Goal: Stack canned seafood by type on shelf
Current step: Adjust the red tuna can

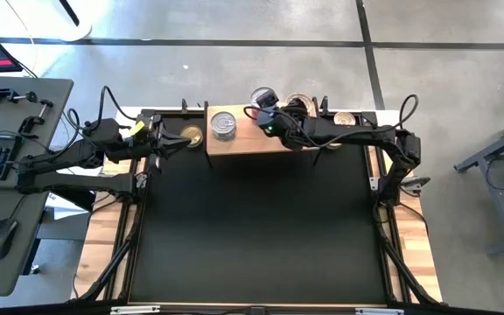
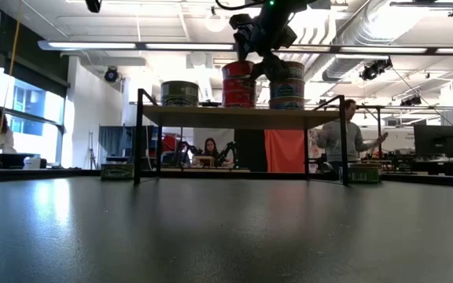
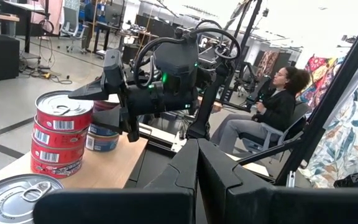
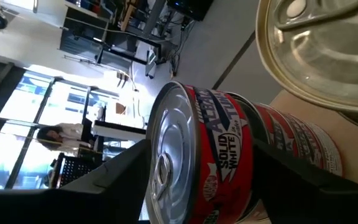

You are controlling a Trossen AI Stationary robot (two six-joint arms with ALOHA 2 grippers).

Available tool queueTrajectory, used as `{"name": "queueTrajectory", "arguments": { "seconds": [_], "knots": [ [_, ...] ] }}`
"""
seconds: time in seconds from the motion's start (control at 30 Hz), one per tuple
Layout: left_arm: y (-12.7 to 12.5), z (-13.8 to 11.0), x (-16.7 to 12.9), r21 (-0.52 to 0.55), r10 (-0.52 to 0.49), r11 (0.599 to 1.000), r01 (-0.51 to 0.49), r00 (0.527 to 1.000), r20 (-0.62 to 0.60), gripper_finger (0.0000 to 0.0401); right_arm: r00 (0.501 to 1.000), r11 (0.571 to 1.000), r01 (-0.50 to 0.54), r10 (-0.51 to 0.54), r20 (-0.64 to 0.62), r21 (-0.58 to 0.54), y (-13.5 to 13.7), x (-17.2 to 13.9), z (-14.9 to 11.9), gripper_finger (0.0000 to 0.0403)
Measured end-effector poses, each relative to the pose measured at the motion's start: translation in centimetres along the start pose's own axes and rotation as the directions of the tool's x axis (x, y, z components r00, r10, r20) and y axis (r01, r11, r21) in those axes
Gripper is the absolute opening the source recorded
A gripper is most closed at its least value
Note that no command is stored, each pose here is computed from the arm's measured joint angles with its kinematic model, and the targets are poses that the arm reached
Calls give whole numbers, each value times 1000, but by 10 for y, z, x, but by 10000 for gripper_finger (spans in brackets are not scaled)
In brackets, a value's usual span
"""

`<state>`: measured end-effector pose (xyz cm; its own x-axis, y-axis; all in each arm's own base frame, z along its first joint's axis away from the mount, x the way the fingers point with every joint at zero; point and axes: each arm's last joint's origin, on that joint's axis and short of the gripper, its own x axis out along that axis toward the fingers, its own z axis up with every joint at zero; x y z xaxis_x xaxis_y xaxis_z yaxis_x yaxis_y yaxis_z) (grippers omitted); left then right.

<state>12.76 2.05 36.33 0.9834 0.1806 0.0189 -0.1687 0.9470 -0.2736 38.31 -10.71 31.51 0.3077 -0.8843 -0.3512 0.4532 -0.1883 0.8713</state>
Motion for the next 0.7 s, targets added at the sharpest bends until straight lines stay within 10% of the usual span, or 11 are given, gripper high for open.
{"name": "queueTrajectory", "arguments": {
  "seconds": [0.7],
  "knots": [
    [0,1,-1,19,1,1000,-2,1000,13,0,996,999,-20,17,-93,-35,12,-8,16,256]
  ]
}}
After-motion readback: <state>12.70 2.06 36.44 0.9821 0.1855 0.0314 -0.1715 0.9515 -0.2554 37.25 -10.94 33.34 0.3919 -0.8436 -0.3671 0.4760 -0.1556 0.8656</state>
